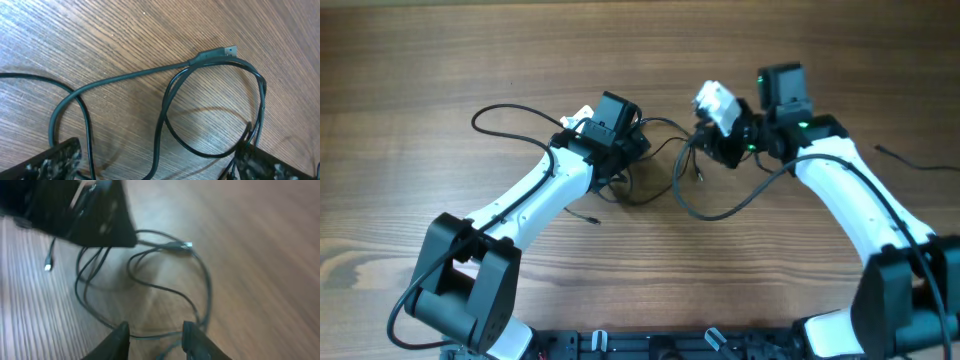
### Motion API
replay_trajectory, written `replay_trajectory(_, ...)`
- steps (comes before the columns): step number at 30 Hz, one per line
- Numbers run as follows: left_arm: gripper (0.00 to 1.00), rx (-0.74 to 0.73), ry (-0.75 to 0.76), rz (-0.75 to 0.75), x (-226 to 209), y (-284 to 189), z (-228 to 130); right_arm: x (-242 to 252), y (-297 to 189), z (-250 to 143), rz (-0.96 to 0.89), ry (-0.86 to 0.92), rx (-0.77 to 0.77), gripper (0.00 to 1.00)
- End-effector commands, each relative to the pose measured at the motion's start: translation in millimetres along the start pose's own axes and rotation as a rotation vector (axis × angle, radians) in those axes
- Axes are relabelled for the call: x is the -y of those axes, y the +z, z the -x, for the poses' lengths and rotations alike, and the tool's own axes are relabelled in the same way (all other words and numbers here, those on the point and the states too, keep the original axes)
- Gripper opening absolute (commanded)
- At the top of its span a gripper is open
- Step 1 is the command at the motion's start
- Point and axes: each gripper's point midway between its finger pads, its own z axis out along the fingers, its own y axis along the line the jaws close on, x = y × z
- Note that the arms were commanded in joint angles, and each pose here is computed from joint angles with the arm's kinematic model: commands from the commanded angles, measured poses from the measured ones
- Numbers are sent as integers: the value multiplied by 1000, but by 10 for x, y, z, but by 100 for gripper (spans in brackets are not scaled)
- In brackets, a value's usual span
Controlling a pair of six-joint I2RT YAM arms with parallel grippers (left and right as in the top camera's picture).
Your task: Untangle cables
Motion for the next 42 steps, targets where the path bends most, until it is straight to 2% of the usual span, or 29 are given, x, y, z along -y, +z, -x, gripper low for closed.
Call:
replay_trajectory(1,100,20,-7,2,-6,-17,50,-182,207,-93,149,-121,42,48)
replay_trajectory(2,100,21,-10,3,-15,-17,62,-230,259,-108,191,-134,64,57)
replay_trajectory(3,100,21,-16,11,-42,-15,81,-257,301,-130,217,-133,75,61)
replay_trajectory(7,100,-34,-80,-7,-121,-8,188,-243,518,-220,258,-124,95,68)
replay_trajectory(12,100,-108,-182,-53,-224,-18,376,-253,864,-281,260,-230,104,70)
replay_trajectory(16,100,-102,-191,-54,-247,-18,423,-4,1186,-445,99,-356,-17,69)
replay_trajectory(18,100,-90,-186,-57,-238,-16,447,-14,1276,-495,91,-435,-40,65)
replay_trajectory(19,100,-82,-185,-63,-223,-16,465,-20,1314,-512,89,-445,-45,57)
replay_trajectory(20,100,-76,-184,-75,-196,-17,484,-29,1368,-556,93,-447,-53,46)
replay_trajectory(21,100,-71,-183,-83,-178,-17,497,-38,1400,-580,97,-446,-54,13)
replay_trajectory(22,100,-70,-183,-84,-175,-17,499,-32,1397,-570,93,-407,-53,4)
replay_trajectory(23,100,-72,-183,-84,-176,-17,495,30,1311,-413,60,-302,-23,4)
replay_trajectory(26,100,-113,-140,-112,-104,-28,399,69,1024,-65,43,-222,70,4)
replay_trajectory(28,100,-139,-23,-134,-29,-37,274,75,695,256,34,-144,154,4)
replay_trajectory(31,100,-180,66,-162,103,-55,42,69,312,434,7,-36,177,4)
replay_trajectory(32,97,-177,84,-166,143,-55,-5,7,212,470,12,-31,175,5)
replay_trajectory(34,84,-133,105,-131,126,-16,-4,-53,175,433,26,-12,153,4)
replay_trajectory(35,82,-122,112,-110,104,27,-15,-90,180,369,41,13,128,4)
replay_trajectory(37,75,-138,118,-80,52,135,-73,-88,162,284,54,138,102,4)
replay_trajectory(38,64,-147,117,-66,21,200,-93,-54,127,277,48,206,103,4)
replay_trajectory(41,60,-150,117,-63,20,370,-101,110,-138,349,-5,361,151,4)
replay_trajectory(42,55,-145,117,-70,38,438,-95,179,-330,415,-38,398,188,4)
